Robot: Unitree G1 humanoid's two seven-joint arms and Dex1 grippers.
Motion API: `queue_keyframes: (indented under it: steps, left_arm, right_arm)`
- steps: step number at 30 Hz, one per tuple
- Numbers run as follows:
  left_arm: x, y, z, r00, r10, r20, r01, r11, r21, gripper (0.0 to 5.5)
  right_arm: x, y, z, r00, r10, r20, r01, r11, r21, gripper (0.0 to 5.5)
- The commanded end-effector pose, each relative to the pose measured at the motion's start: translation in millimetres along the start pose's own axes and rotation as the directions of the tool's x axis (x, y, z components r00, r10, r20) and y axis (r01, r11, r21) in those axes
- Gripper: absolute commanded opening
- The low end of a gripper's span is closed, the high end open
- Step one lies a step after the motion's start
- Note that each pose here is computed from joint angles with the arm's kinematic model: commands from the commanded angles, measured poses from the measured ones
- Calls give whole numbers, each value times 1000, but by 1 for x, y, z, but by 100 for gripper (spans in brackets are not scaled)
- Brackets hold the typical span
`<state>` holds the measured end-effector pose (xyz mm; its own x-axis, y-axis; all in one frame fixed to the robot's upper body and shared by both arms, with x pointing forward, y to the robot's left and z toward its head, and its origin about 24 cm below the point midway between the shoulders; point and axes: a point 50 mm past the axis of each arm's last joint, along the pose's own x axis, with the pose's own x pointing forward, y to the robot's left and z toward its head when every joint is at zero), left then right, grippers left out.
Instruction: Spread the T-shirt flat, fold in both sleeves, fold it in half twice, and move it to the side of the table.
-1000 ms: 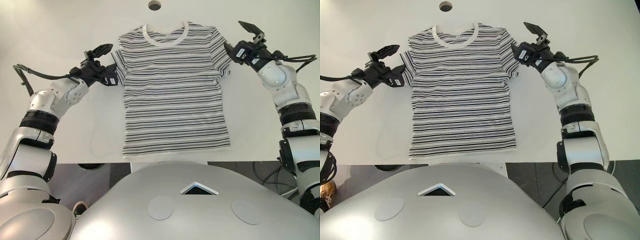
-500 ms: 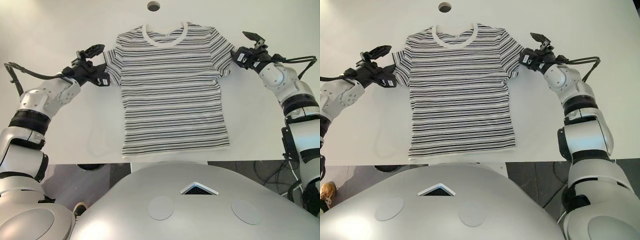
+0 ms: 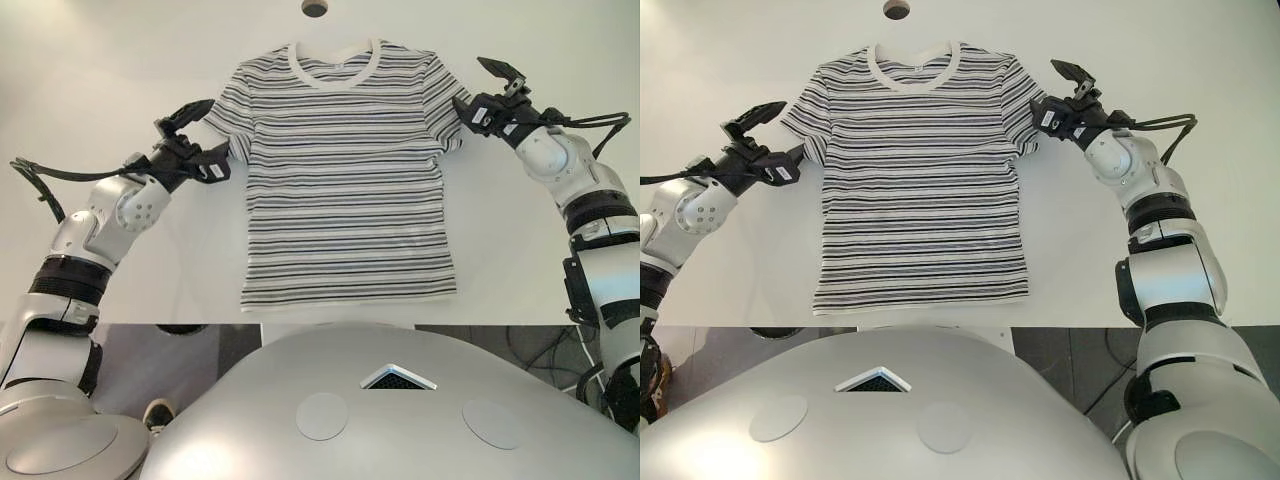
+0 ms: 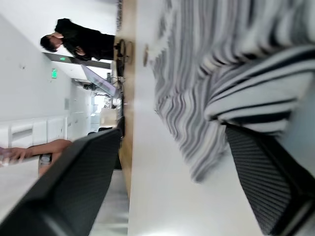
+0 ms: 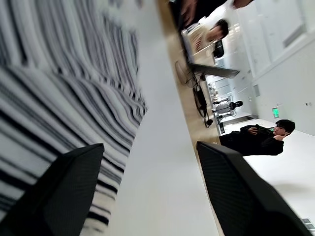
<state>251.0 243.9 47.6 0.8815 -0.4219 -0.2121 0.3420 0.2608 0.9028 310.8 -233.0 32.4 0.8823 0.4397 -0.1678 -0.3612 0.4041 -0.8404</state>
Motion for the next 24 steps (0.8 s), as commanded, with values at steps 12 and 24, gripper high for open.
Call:
queue_keyframes:
  steps: [12, 24]
  left_arm:
    - [-4, -16, -31, 974, -78, -215, -206, 103, -973, 394]
    - [11, -23, -15, 972, -215, -93, -109, -64, -992, 394]
  right_arm:
    - [-56, -50, 58, 861, -476, 182, 325, 788, 523, 353]
    - [-62, -39, 76, 884, -396, 247, 239, 839, 489, 353]
